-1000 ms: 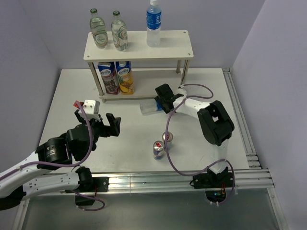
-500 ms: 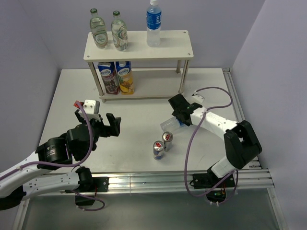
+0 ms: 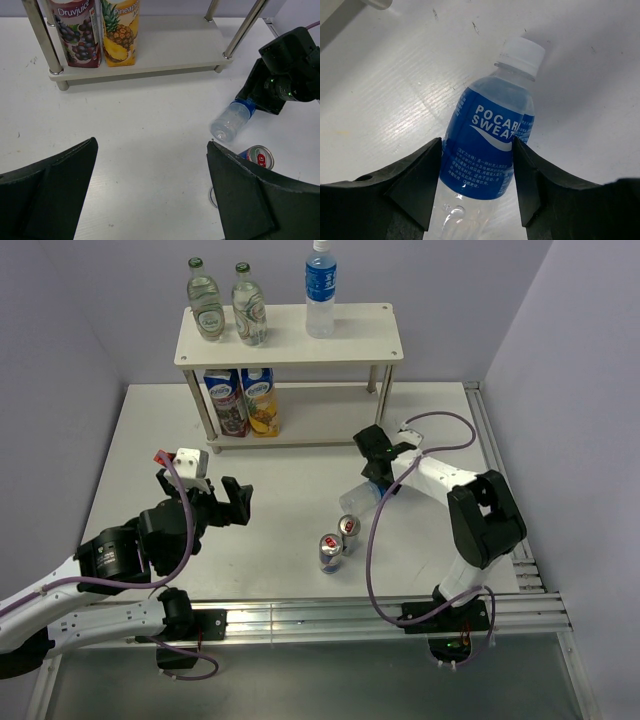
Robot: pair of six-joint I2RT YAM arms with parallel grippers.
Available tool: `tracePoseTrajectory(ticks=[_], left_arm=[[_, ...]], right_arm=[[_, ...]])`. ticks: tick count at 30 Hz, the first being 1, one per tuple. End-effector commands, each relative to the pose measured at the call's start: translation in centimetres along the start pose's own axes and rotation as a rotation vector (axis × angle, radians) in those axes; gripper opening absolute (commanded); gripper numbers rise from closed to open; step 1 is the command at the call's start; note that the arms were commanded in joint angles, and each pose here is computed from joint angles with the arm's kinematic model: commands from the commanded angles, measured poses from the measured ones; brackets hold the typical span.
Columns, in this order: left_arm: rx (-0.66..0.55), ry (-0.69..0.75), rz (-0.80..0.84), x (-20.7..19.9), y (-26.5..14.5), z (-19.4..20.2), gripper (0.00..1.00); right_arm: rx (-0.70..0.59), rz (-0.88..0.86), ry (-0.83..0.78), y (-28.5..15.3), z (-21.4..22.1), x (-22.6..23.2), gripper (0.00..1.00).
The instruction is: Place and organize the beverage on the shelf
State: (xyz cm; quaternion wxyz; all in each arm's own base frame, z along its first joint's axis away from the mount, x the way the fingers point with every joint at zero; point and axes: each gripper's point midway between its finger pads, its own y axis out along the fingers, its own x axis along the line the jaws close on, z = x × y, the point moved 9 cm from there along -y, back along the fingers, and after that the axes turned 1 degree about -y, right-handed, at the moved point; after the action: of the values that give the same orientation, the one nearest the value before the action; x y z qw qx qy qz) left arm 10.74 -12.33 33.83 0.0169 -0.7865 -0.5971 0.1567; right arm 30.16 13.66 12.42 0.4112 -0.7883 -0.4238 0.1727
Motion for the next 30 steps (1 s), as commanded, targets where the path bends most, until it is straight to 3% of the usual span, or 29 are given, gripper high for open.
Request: tracePoseTrajectory(ticks=[1,2,3,5,14,17,20,21,23,27,30], left_arm=[[-0.008,-0.015,0.02,-0.3,0.0,-0.2,0.97],[-0.007,-0.015,0.022,-0.3,-0.1,-0.1,0.97],[-0.006,-0.013,0.022,-0.3,0.0,-0.1,0.97],[-0.007,-0.013,0.023,-0.3,0.0,-0.2,0.97],[-0.008,-0.014,0.027,-0.3,0.0,-0.2,0.97],[-0.005,-0.008,0.023,-0.3,0.0,-0.1,0.97],[0.0,-0.005,0.012,-0.3,0.1,0.1,0.97],[-0.001,-0.002,0.011,-0.3,0.1,0.1,0.97],[-0.002,-0.002,0.01,-0.3,0.1,0.1,0.97],[-0.002,0.001,0.008,-0.3,0.2,0.2,0.97],[0.003,0.007,0.002,-0.4,0.3,0.2,0.97]], right_arm=[[0.059,0.008,0.021,1.1,0.8,0.4,0.52],[0.065,0.015,0.028,1.2,0.8,0.2,0.61],[0.079,0.02,0.028,1.3,1.1,0.0,0.78],[0.087,0.021,0.043,1.2,1.2,-0.2,0.97],[0.141,0.013,0.056,1.2,2.6,-1.8,0.99],[0.155,0.007,0.053,2.1,2.9,-1.5,0.87],[0.164,-0.01,0.056,2.8,2.9,-0.9,0.48],[0.172,-0.019,0.055,2.9,3.0,-0.7,0.21],[0.172,-0.016,0.055,3.0,2.8,-0.5,0.0],[0.093,-0.049,0.067,1.1,1.2,-0.6,0.0],[-0.027,-0.099,0.081,-3.2,-1.6,-0.6,0.0]])
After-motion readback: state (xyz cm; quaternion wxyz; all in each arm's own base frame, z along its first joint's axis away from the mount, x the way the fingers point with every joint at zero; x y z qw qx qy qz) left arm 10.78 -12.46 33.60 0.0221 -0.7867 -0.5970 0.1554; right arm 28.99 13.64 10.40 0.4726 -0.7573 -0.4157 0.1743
